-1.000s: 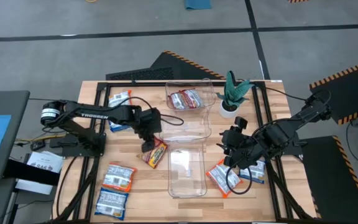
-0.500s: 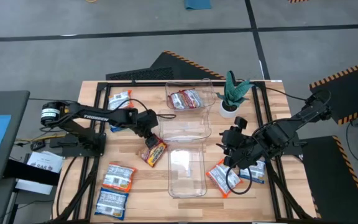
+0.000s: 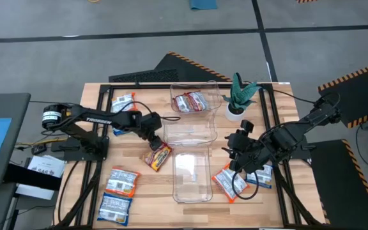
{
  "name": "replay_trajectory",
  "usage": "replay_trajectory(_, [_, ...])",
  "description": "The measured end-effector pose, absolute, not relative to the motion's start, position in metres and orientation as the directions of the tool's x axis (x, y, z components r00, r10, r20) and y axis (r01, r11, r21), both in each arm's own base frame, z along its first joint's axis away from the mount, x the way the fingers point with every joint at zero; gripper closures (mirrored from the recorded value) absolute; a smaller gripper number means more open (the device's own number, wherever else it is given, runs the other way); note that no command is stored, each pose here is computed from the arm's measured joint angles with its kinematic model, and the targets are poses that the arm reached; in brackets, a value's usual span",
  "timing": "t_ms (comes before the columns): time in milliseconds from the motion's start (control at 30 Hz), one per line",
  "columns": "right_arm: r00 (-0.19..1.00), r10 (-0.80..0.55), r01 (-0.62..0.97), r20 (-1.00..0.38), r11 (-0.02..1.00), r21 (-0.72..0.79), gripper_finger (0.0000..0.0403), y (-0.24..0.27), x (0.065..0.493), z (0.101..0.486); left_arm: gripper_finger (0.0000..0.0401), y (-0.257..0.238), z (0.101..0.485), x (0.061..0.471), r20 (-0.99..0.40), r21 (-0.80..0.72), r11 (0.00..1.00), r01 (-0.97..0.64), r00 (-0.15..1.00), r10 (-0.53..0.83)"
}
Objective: Sort Maruchan noodles
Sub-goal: Put the red noodle pack into the top transparent bin
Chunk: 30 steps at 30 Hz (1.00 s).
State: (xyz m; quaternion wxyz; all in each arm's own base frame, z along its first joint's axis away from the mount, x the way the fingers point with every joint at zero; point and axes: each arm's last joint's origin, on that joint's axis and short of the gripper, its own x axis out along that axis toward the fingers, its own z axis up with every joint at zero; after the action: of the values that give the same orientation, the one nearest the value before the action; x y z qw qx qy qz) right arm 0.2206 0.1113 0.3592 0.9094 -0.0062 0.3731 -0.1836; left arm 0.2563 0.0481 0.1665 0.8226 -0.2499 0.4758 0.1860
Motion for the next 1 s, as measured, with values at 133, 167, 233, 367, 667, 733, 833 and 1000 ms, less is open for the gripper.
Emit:
replay_trajectory(133, [0.654, -0.339, 0.329, -0.676, 0.933, -0.148, 0.0191, 0.111, 0.221, 0.359, 0.0175, 0.047, 0.157, 0.254, -0.891, -0.249, 0.787, -0.564, 0.452, 0.042])
replay_trajectory(167, [0.654, -0.338, 0.329, -0.676, 0.933, -0.148, 0.0191, 0.111, 0.221, 0.359, 0.0175, 0.047, 0.155, 0.253, -0.893, -0.25, 0.784, -0.568, 0.448, 0.04])
replay_trajectory(233, [0.654, -0.339, 0.329, -0.676, 0.933, -0.149, 0.0191, 0.111, 0.221, 0.359, 0.0175, 0.047, 0.151, 0.252, -0.894, -0.25, 0.782, -0.571, 0.447, 0.04])
replay_trajectory(367, [0.656, -0.338, 0.328, -0.675, 0.933, -0.149, 0.0191, 0.111, 0.221, 0.359, 0.0176, 0.047, 0.146, 0.252, -0.888, -0.257, 0.783, -0.566, 0.458, 0.04])
replay_trajectory(667, [0.655, -0.339, 0.326, -0.675, 0.933, -0.152, 0.0191, 0.111, 0.221, 0.359, 0.0349, 0.046, 0.146, 0.251, -0.892, -0.221, 0.851, -0.476, 0.452, 0.02])
replay_trajectory(733, [0.656, -0.339, 0.326, -0.675, 0.933, -0.152, 0.0191, 0.111, 0.221, 0.359, 0.0386, 0.046, 0.148, 0.248, -0.895, -0.223, 0.858, -0.463, 0.446, 0.008])
replay_trajectory(833, [0.656, -0.339, 0.325, -0.675, 0.933, -0.153, 0.0191, 0.111, 0.221, 0.359, 0.0398, 0.045, 0.155, 0.244, -0.895, -0.221, 0.866, -0.449, 0.447, 0.003])
replay_trajectory(1000, [0.656, -0.339, 0.325, -0.674, 0.933, -0.153, 0.0191, 0.111, 0.221, 0.359, 0.0401, 0.041, 0.179, 0.231, -0.868, -0.232, 0.876, -0.422, 0.497, 0.01])
